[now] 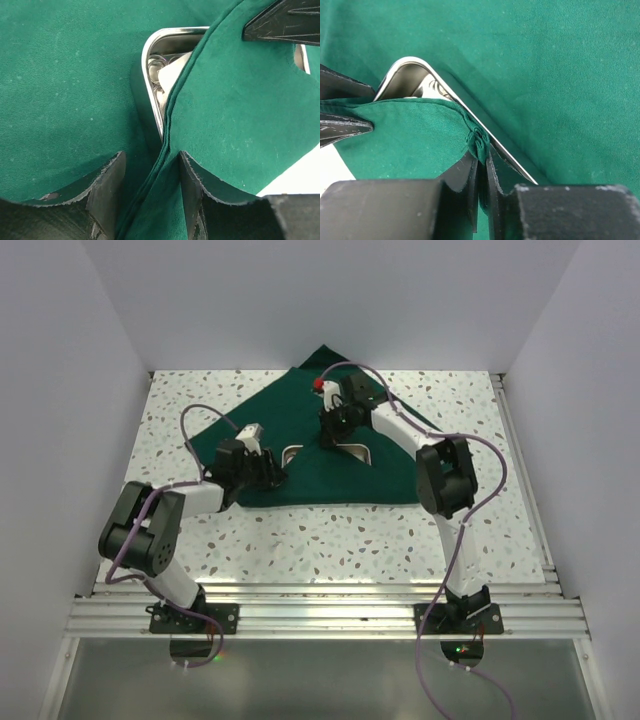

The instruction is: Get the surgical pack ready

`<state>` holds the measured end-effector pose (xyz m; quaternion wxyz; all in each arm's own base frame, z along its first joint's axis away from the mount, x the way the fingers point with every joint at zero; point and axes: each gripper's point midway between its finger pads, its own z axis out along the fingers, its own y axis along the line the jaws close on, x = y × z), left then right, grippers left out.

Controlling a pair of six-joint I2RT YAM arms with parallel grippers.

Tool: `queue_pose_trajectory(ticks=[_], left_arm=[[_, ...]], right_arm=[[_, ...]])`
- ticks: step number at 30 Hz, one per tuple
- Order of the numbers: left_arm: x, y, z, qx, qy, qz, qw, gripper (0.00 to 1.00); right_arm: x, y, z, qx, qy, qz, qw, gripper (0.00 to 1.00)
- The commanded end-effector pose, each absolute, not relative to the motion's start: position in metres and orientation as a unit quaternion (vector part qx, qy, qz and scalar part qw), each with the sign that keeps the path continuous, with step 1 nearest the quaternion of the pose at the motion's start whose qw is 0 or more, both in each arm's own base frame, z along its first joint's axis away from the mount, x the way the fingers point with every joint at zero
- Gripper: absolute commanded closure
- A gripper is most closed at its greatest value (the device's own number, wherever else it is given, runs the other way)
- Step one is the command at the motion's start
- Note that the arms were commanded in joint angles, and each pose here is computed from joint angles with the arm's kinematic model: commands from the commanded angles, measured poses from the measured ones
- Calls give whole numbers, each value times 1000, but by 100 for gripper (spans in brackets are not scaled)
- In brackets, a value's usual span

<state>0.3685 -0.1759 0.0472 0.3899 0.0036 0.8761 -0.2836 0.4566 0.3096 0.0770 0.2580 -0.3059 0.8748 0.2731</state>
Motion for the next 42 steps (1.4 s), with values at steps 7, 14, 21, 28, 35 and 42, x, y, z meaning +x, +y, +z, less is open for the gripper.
queue_pose_trajectory(ticks=[7,14,21,28,35,42], left_arm=[[376,-176,48,20,881,-258,396,51],[377,-177,46,20,882,-257,394,52],[376,-176,46,21,883,-254,394,52],[376,-176,44,19,885,-253,391,53],[377,-176,45,20,884,-253,393,53],[375,-172,60,19,872,-253,418,53]], right_arm=[[479,313,103,-287,854,316,298,75],[483,314,100,-271,852,341,291,73],[485,320,99,-266,843,369,287,73],[485,323,96,-269,839,382,281,64],[488,326,96,-261,836,393,279,81],[498,320,90,-232,848,389,275,100]])
